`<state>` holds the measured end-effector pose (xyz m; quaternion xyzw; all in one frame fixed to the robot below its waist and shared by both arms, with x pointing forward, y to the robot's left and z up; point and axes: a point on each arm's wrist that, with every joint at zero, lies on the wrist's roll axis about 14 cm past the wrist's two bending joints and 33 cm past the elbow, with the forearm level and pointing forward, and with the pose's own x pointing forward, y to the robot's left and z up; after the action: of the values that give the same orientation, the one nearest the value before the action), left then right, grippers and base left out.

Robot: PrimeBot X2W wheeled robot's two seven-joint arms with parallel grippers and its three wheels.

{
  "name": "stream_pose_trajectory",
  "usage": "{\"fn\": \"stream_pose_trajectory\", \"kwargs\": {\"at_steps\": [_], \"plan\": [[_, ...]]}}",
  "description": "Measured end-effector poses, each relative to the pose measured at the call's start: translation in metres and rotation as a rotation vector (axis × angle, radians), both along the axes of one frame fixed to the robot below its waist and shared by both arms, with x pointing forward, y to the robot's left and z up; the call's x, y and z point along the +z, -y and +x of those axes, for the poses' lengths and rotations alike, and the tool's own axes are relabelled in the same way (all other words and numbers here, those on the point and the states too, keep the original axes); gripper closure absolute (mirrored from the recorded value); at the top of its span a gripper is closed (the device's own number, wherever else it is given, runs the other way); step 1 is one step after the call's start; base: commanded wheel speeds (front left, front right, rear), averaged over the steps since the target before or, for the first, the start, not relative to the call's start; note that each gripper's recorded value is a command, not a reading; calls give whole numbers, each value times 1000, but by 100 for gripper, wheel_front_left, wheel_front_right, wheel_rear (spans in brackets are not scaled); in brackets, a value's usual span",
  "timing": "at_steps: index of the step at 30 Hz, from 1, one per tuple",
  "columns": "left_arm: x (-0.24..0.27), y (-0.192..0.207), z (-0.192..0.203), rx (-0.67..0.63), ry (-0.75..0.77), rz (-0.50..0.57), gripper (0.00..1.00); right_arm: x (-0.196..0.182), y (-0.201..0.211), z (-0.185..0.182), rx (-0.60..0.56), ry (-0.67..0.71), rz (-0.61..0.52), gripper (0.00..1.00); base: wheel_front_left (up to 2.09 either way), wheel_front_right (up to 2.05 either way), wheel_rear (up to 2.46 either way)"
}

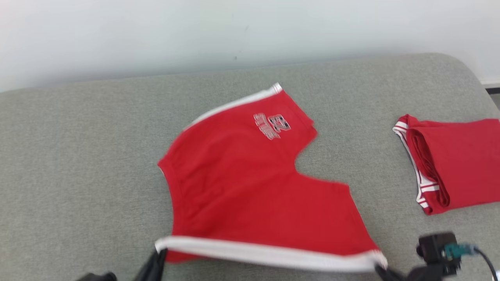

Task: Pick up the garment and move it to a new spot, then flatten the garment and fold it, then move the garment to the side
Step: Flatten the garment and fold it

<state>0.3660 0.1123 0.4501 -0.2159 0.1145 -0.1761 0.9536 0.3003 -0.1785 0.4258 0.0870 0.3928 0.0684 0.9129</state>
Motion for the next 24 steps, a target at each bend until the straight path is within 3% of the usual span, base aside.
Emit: {"fn": "stream_pose_trajectory", "kwargs": {"at_steps": [5,9,13,19,24], "plan": [[-26,-1,-31,-96,-111,136,100,-14,1,-40,23,-152,-19,100,0,0,0],[-24,1,-41,-126,-121,156,100,-4,6,-44,-1,-149,-18,100,0,0,0],[-3,10,-34,-112,-54,88,100,25,12,-14,-6,-4,-39,100,0,0,0],[36,20,-2,-106,81,46,100,69,9,50,85,187,-108,100,0,0,0],[52,20,25,-74,136,41,100,82,6,101,138,250,-170,100,0,0,0]]}}
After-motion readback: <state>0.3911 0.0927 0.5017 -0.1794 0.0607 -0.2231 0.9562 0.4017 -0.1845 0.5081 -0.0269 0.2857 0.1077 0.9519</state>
